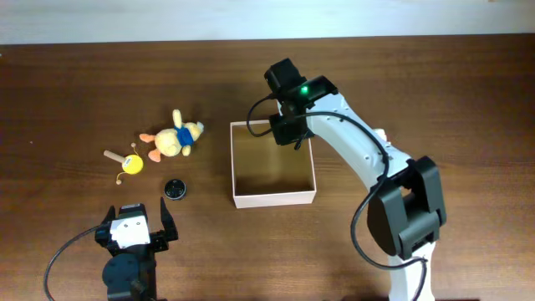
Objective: Pack container
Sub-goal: 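Carry the orange ball into the box and open the right gripper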
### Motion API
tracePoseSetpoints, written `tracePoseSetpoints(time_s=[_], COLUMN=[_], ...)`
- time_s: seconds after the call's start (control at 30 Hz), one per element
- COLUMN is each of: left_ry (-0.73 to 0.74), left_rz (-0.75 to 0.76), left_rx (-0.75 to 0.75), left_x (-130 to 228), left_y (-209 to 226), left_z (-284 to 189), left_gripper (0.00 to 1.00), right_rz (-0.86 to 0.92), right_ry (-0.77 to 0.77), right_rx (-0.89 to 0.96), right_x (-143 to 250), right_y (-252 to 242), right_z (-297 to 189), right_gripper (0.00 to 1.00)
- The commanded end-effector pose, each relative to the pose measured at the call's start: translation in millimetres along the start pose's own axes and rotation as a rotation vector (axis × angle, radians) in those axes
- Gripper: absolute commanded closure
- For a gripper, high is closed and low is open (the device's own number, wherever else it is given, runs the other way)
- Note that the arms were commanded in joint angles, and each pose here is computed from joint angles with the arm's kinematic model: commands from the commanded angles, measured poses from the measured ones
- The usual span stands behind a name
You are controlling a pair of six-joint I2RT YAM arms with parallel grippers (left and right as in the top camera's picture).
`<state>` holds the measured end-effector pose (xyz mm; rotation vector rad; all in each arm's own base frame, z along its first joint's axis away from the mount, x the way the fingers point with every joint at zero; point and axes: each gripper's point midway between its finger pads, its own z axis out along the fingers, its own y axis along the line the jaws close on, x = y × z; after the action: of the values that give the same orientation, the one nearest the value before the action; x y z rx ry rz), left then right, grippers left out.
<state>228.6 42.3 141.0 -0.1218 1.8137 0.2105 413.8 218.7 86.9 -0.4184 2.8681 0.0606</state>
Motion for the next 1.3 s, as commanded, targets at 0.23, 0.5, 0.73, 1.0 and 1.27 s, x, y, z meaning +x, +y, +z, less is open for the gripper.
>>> tracePoseSetpoints(time_s=[0.23,0.5,0.73,1.0,1.27], left_ry=[-0.001,-0.001,-0.001,-0.001,-0.001], left_rz=[0.015,0.015,0.015,0.015,0.015], left_rx=[-0.01,-0.01,-0.01,-0.01,-0.01], left_x=[1,1,1,1,1], left_y=[2,2,2,2,2], left_z=[0,0,0,0,0], left_gripper=[0.01,0.01,0.01,0.01,0.01], right_rz=[0.004,0.004,0.004,0.001,-0.053], right_ry=[-0.011,-0.014,-0.02,-0.031,-0.069], right_rx=[0.015,0.014,0.005,-0.02,-0.098], right_x=[-6,-7,-9,-12,-22], right_y=[2,3,4,9,35], right_z=[11,11,11,11,-4], right_gripper=[0.73,0.63,0.45,0.44,0.44])
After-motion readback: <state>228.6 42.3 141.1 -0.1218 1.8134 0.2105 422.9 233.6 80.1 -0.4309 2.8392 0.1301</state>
